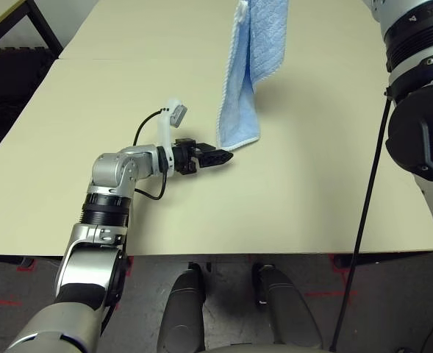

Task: Fold the towel and set it aside.

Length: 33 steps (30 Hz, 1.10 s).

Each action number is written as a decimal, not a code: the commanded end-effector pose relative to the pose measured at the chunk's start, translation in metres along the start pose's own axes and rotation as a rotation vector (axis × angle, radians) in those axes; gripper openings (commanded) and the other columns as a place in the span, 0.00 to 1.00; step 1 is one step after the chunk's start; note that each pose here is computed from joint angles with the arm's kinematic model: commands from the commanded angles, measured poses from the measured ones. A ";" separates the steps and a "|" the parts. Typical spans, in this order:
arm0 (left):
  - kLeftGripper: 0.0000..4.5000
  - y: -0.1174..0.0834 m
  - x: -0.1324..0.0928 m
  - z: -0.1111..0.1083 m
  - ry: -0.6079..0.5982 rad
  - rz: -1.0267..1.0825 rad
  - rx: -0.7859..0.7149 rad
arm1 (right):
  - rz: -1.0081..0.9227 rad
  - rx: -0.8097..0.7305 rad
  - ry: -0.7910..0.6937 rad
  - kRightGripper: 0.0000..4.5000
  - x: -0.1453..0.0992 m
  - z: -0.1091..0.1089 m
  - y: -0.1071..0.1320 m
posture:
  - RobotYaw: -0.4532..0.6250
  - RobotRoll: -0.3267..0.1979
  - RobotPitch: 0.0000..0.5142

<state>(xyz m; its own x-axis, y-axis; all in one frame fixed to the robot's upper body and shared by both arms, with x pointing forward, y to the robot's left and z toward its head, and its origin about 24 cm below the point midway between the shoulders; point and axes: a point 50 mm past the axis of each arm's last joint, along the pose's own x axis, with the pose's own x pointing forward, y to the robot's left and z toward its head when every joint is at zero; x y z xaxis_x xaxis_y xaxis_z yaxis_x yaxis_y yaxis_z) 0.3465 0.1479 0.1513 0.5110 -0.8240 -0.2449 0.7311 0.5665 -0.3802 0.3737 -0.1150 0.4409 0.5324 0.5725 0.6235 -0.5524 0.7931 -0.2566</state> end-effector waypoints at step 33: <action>0.01 0.037 -0.104 0.049 -0.219 0.532 0.256 | -0.071 0.028 0.274 0.00 -0.105 -0.077 -0.055 | 0.46 0.62 0.45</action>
<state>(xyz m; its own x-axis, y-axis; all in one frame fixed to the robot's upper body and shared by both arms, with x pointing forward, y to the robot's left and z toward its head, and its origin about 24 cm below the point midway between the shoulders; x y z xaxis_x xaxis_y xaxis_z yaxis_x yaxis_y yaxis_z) 0.3452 0.2490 0.2073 0.8680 -0.4754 -0.1434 0.4713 0.8797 -0.0633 0.3988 -0.1993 0.3445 0.7251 0.5264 0.4440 -0.4949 0.8467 -0.1955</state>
